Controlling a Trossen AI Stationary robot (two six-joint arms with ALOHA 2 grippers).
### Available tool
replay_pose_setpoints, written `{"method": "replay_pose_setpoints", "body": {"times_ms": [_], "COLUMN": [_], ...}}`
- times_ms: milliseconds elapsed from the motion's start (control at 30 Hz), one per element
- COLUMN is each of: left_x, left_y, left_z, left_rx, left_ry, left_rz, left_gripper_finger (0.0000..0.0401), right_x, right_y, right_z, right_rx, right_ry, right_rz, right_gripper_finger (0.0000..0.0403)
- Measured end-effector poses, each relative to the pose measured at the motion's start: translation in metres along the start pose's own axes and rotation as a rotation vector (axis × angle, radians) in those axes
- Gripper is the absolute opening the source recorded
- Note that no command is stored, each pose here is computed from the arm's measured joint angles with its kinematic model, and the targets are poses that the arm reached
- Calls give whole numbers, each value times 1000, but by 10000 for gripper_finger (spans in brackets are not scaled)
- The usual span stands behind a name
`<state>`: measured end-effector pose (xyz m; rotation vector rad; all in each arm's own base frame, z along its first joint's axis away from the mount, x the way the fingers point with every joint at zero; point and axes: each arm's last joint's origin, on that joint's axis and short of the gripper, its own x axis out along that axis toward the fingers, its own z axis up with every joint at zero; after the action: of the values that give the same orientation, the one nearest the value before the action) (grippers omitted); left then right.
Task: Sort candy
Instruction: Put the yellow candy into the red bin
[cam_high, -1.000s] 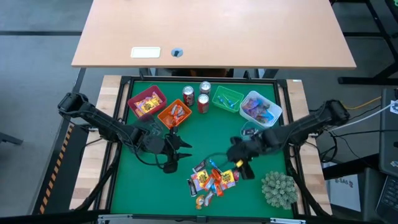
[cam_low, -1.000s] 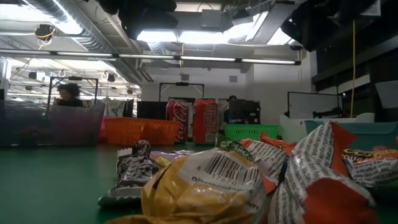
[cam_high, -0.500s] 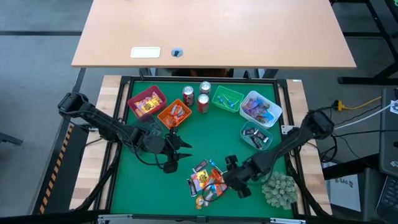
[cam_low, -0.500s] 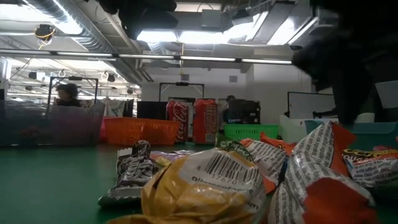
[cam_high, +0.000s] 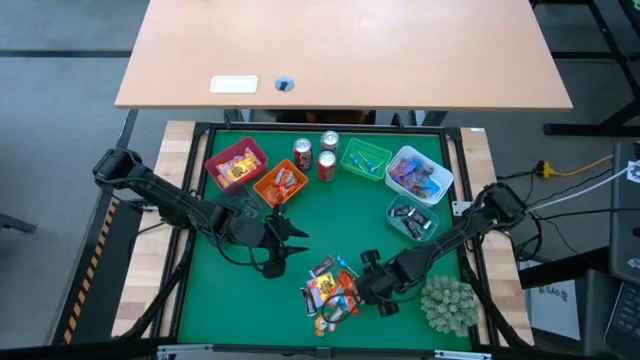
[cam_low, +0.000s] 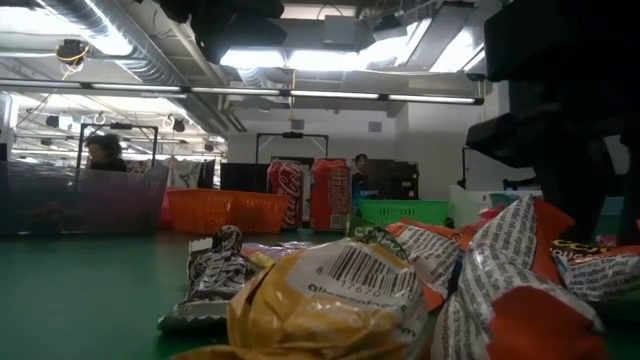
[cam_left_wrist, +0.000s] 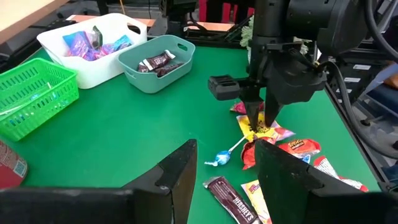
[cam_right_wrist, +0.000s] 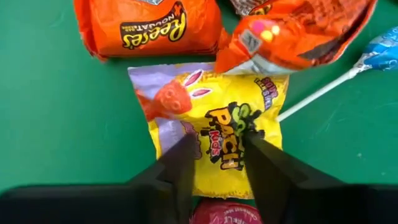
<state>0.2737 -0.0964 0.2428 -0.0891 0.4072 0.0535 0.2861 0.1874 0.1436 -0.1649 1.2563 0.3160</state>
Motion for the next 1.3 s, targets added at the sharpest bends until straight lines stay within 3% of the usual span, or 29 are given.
{"method": "replay_pose_setpoints", "body": {"times_ms": [267, 500, 800, 1000, 1300], "left_x": [0, 0, 0, 0, 0], "left_y": [0, 0, 0, 0, 4], "left_z": [0, 0, 1, 5, 6], "left_rx": [0, 1, -12, -124, -300], "left_ry": [0, -4, -14, -59, -107], "left_rz": [0, -1, -3, 31, 129], "left_gripper_finger": [151, 151, 151, 151, 151], "right_x": [-2, -29, -66, -77, -84], "right_y": [0, 2, -17, -43, -74], "right_z": [1, 14, 41, 61, 84], "right_rx": [1, -34, -91, -103, -27], "right_ry": [6, 16, -34, -141, -327], "right_rz": [3, -41, -350, -578, -634], "right_gripper_finger": [9, 20, 6, 2, 1]}}
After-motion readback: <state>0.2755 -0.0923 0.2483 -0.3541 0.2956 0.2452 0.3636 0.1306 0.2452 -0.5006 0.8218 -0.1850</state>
